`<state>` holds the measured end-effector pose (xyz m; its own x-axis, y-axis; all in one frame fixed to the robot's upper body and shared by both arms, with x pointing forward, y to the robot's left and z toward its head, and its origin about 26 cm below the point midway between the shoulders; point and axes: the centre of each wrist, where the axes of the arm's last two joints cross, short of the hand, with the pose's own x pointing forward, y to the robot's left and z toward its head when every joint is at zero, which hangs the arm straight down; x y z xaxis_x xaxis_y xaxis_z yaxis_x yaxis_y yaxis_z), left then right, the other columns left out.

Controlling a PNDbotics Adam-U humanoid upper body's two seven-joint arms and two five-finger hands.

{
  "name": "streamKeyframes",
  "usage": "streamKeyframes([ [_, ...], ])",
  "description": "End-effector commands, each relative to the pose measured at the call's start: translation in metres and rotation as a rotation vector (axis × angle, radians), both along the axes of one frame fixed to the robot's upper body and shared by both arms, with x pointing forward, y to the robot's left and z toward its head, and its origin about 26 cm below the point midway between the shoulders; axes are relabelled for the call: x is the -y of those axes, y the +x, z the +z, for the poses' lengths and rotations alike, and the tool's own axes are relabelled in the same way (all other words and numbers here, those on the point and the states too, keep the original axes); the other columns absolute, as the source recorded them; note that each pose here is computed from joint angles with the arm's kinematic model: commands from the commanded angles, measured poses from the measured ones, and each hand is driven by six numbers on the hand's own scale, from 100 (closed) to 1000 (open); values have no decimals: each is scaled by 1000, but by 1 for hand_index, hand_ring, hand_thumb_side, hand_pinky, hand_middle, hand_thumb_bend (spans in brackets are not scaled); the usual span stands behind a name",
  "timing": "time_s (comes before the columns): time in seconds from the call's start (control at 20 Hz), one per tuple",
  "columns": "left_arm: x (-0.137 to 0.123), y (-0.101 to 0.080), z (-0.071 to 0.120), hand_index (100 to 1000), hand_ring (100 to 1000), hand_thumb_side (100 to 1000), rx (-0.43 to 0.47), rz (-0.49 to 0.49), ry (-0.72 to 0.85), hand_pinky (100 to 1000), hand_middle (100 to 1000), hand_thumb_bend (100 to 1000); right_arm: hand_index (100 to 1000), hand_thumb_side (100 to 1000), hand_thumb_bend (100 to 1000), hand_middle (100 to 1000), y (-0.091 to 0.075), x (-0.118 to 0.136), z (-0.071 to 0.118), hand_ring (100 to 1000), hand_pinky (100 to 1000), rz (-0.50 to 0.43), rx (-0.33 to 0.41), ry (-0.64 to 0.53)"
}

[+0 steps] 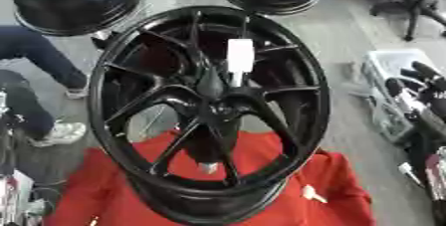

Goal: Pull the pin out of the wheel hub.

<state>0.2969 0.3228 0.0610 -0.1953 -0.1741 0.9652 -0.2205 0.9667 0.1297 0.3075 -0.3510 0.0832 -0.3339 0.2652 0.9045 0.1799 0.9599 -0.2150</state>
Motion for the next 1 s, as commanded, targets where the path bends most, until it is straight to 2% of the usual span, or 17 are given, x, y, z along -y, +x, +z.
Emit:
streamKeyframes([
  [0.05, -2, 0, 8, 687, 965, 858, 22, -8, 19, 692, 779, 231, 875, 402, 577, 776, 8, 18, 50, 807, 848, 45, 92, -172],
  [0.25, -1, 0, 8, 687, 965, 859, 18, -16, 24, 692, 780, 231, 875, 402, 567, 776, 20, 22, 101, 808, 846, 142, 167, -373],
  [0.5, 0, 0, 8, 687, 965, 859, 16, -27, 30, 692, 780, 231, 877, 393, 565, 781, 32, 9, 154, 811, 844, 328, 217, -615],
  [0.7, 0, 1, 8, 687, 964, 859, 14, -34, 34, 692, 779, 230, 878, 387, 569, 790, 43, -8, 181, 818, 843, 473, 223, -742],
  [1.0, 2, 1, 8, 687, 964, 859, 13, -46, 36, 692, 779, 231, 884, 382, 596, 802, 61, -36, 200, 828, 845, 639, 220, -831],
])
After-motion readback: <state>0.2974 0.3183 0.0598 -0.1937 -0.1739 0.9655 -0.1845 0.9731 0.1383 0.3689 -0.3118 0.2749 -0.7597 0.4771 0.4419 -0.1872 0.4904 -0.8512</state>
